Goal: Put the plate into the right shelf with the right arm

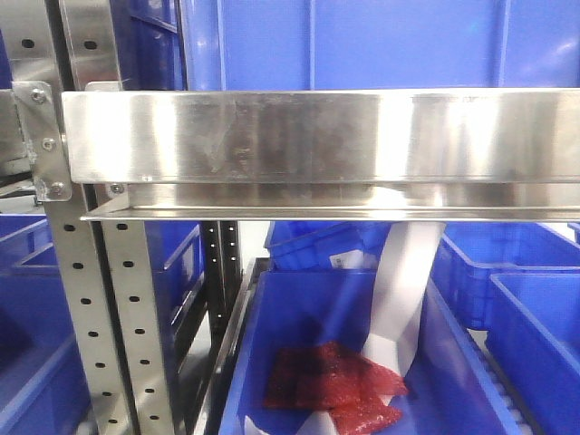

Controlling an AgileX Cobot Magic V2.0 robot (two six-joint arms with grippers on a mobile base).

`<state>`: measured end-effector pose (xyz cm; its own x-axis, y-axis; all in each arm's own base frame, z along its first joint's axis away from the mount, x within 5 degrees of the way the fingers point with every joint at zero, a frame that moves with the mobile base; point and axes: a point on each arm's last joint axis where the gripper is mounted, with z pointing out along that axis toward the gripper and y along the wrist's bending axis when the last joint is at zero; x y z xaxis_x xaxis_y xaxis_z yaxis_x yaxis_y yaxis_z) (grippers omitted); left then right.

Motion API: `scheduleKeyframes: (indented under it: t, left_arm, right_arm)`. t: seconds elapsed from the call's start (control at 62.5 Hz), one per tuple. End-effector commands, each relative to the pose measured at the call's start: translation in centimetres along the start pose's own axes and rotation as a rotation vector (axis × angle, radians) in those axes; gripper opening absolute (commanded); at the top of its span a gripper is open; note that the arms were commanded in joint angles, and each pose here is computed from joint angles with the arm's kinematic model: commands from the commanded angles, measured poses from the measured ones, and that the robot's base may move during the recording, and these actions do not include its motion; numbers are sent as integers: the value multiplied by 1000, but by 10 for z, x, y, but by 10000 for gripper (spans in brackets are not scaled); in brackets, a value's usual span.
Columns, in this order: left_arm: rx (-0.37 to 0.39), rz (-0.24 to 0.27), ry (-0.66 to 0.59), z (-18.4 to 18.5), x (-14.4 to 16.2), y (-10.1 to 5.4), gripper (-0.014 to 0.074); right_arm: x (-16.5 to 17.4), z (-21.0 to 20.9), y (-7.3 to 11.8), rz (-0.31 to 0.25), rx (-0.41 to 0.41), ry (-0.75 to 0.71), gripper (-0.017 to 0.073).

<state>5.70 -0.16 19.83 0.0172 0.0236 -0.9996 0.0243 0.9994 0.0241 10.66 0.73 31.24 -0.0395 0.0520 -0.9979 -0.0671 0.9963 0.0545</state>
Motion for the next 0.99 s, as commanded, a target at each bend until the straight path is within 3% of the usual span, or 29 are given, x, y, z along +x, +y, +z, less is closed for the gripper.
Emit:
scheduleKeyframes:
  t: [0.0,0.144,0.336,0.976]
  left_arm:
    - [-12,-15,-89,-1,-5,1,-128]
    - [-12,-15,-89,-1,-5,1,-128]
    - [-12,-15,-89,-1,-5,1,-128]
    - [-12,-15,-89,-1,-5,1,-128]
  right_arm:
    - [-5,-23,-1,-18,6,-170,51]
    - [16,-54,-1,-18,-2,-240,51]
    - [21,-76,-1,-20,-11,-315,51]
    - [23,-76,-1,-19,-11,-307,51]
